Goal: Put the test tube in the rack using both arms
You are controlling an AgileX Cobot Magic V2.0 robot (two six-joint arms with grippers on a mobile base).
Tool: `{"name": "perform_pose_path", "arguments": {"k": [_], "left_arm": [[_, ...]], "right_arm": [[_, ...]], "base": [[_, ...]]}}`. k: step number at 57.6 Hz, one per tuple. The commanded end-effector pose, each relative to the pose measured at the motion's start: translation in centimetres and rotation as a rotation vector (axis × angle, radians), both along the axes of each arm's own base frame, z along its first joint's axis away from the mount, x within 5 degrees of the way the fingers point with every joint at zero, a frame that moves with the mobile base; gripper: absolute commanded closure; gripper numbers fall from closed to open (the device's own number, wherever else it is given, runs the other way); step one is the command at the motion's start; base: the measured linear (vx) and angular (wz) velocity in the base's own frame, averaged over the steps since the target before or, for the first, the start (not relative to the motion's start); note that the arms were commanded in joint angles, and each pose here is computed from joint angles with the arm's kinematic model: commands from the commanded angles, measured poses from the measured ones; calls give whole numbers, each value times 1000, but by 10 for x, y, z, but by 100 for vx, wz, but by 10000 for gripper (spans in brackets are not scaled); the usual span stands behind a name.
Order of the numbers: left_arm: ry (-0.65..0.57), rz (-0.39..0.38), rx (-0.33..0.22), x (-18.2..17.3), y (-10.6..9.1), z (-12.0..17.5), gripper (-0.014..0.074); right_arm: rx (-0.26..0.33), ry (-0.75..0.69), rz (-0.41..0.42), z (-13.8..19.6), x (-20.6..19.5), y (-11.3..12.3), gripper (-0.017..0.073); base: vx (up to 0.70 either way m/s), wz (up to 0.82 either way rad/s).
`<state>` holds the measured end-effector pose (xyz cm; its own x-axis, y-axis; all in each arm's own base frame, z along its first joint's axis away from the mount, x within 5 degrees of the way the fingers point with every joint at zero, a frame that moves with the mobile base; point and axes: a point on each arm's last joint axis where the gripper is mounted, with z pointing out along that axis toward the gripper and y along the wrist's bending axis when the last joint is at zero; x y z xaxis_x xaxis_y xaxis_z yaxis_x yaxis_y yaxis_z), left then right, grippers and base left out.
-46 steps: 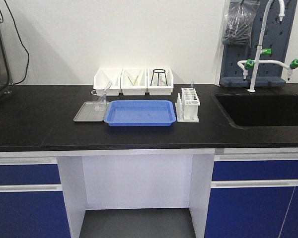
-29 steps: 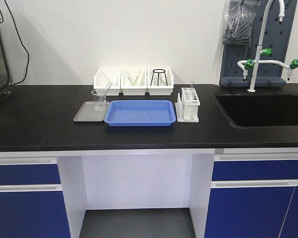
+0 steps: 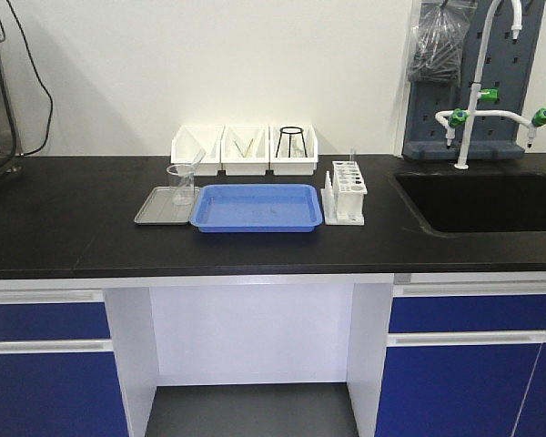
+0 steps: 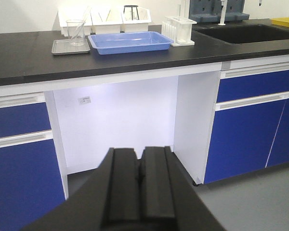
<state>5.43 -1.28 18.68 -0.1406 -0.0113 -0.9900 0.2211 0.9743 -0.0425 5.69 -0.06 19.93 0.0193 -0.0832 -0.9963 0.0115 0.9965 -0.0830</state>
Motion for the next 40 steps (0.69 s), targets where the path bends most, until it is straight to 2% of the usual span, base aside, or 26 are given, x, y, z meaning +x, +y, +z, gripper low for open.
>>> {"name": "perform_pose_path", "arguments": {"k": [1,18,40], "left_arm": [[-99,4,-33,0,0,15,601],[-99,4,-33,0,0,15,601],[-99,4,-33,0,0,15,601]], "right_arm": [[-13,-63,2,1,0,0,567],[-13,-63,2,1,0,0,567],[-13,-63,3,1,0,0,567]], "base": [[5,1],[15,1],[34,2]]}}
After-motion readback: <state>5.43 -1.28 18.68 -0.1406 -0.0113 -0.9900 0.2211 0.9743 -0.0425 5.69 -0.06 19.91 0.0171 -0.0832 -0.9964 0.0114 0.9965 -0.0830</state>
